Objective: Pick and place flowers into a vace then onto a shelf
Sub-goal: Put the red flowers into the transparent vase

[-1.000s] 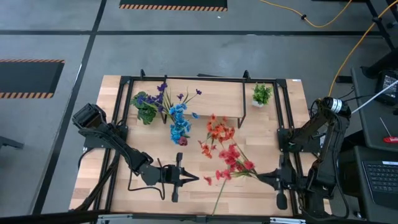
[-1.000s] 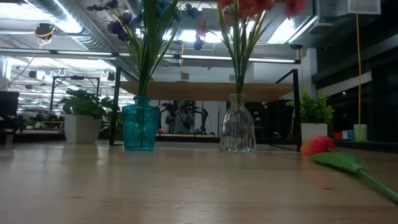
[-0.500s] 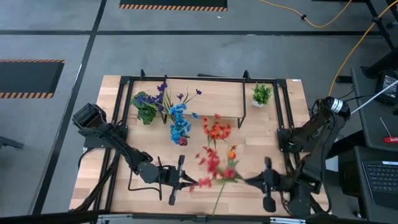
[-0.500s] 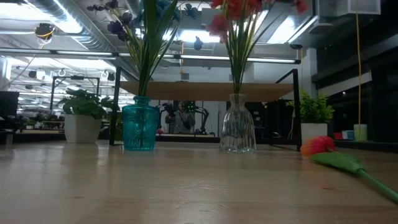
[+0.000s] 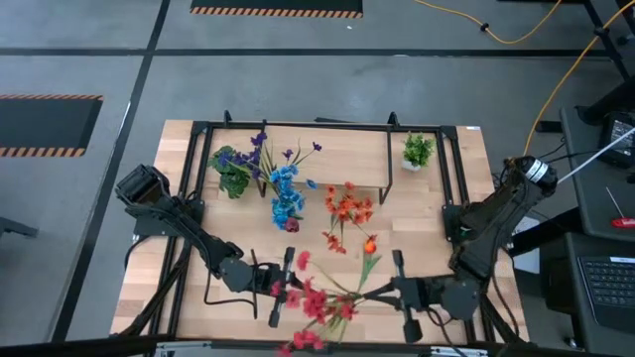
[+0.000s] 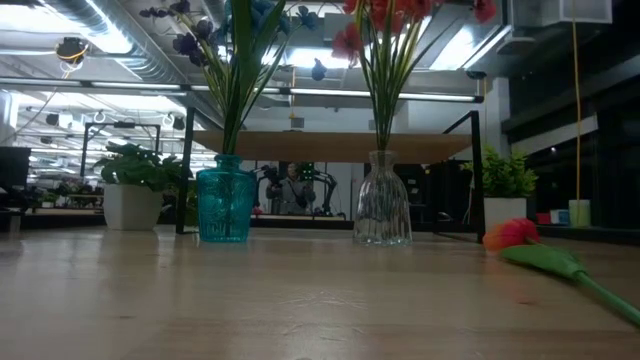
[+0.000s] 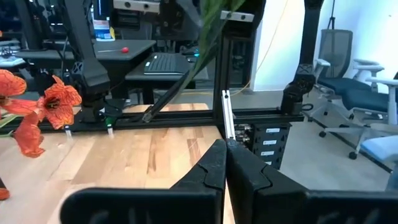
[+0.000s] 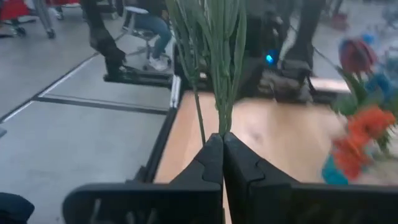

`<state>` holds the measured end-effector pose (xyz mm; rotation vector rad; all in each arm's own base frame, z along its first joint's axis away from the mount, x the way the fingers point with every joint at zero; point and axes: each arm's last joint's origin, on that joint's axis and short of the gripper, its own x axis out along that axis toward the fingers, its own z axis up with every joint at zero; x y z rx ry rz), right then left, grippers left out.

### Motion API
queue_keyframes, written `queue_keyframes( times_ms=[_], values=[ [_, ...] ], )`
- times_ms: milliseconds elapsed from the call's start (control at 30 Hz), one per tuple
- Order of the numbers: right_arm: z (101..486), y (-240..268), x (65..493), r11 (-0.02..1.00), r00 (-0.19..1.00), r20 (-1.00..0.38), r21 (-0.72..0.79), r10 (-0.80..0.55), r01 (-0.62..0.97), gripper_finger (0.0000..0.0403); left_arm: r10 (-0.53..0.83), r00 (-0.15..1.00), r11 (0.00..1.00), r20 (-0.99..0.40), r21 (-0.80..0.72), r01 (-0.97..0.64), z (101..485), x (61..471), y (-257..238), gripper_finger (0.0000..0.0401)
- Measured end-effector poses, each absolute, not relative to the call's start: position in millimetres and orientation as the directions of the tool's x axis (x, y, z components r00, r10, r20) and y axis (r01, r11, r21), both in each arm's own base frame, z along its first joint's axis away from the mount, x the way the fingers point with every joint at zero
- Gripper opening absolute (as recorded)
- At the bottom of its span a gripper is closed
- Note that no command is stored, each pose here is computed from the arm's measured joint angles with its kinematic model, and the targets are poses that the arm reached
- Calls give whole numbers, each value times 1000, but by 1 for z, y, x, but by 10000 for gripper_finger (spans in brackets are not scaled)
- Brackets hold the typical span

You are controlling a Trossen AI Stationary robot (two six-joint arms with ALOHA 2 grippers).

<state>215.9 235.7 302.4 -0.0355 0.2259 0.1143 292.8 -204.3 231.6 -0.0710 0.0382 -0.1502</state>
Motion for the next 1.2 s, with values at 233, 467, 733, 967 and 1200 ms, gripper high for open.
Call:
queue_keyframes(
  times_ms=[233, 467, 733, 967, 1200],
  values=[
    [304, 235, 238, 977, 976, -125, -98, 177, -189, 0, -152, 988, 988, 2, -3, 152, 235, 291, -207, 1],
    [272, 210, 243, 968, 965, 81, -41, 250, -247, 0, -166, 986, 986, 10, 1, 166, 236, 288, -211, 5],
    [260, 193, 231, 965, 926, 273, -76, 262, -250, 0, -37, 999, 999, 18, 0, 37, 238, 305, -207, 14],
    [260, 189, 234, 959, 918, 279, -100, 284, -266, 0, -43, 999, 984, 27, 173, 37, 236, 344, -221, 69],
    [263, 190, 233, 942, 891, 309, -128, 334, -309, 0, 78, 994, 983, 77, 162, -90, 252, 357, -230, 123]
  ],
)
